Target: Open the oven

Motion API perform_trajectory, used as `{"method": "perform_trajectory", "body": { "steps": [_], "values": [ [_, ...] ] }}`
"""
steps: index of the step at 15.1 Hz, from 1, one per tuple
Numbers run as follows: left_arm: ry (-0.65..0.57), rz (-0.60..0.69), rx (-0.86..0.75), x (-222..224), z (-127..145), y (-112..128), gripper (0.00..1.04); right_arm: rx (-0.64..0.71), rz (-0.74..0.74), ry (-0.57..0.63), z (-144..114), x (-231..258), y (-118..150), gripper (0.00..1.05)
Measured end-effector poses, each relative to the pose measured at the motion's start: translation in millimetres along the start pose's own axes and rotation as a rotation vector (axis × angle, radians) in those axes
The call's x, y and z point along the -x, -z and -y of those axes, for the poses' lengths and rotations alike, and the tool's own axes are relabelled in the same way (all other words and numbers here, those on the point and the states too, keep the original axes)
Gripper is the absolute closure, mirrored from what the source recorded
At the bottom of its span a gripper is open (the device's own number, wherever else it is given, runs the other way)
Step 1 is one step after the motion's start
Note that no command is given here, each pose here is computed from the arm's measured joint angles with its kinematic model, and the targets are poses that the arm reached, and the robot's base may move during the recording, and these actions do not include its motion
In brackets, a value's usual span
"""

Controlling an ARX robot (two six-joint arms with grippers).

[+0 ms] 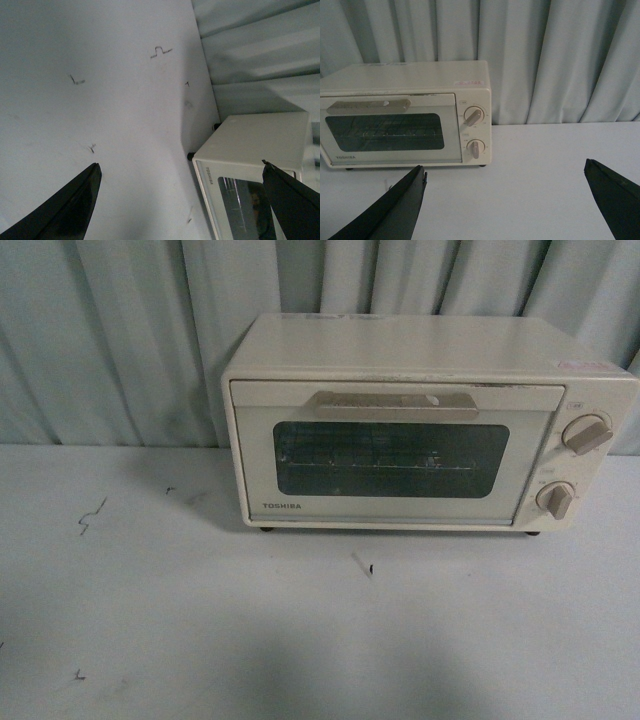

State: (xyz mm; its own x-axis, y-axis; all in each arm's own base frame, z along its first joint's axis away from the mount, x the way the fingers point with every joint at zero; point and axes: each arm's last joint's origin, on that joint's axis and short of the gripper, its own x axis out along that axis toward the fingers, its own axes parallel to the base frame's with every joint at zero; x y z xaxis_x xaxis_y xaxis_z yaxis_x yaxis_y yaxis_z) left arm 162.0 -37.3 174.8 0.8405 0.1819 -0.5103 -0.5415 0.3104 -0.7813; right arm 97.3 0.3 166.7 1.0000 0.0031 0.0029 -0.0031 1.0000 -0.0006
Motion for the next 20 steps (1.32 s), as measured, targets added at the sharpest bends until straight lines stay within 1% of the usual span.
{"method": "perform_trajectory", "body": {
  "steps": [3, 5, 8, 10, 11, 15, 18, 20],
  "values": [
    [0.013, -0.076, 0.105, -21.7, 4.1, 37.0, 0.07, 0.0, 0.0, 0.0, 0.0, 0.0, 0.0, 0.07],
    [0.011, -0.088, 0.114, -25.1, 4.9, 42.4, 0.07, 0.0, 0.0, 0.0, 0.0, 0.0, 0.0, 0.07],
    [0.026, -0.143, 0.171, -56.1, 16.7, 73.2, 0.07, 0.0, 0.0, 0.0, 0.0, 0.0, 0.0, 0.07],
    [0.079, -0.225, 0.193, -75.4, 26.7, 102.2, 0.07, 0.0, 0.0, 0.0, 0.0, 0.0, 0.0, 0.07],
    [0.074, -0.262, 0.192, -91.8, 23.7, 119.0, 0.07, 0.0, 0.0, 0.0, 0.0, 0.0, 0.0, 0.07],
    [0.063, -0.306, 0.188, -122.1, 20.4, 141.6, 0.07, 0.0, 0.0, 0.0, 0.0, 0.0, 0.0, 0.07],
    [0.094, -0.341, 0.195, -131.6, 25.0, 154.3, 0.07, 0.0, 0.0, 0.0, 0.0, 0.0, 0.0, 0.07],
    [0.074, -0.356, 0.181, -136.8, 13.8, 162.9, 0.07, 0.0, 0.0, 0.0, 0.0, 0.0, 0.0, 0.07]
  ]
}}
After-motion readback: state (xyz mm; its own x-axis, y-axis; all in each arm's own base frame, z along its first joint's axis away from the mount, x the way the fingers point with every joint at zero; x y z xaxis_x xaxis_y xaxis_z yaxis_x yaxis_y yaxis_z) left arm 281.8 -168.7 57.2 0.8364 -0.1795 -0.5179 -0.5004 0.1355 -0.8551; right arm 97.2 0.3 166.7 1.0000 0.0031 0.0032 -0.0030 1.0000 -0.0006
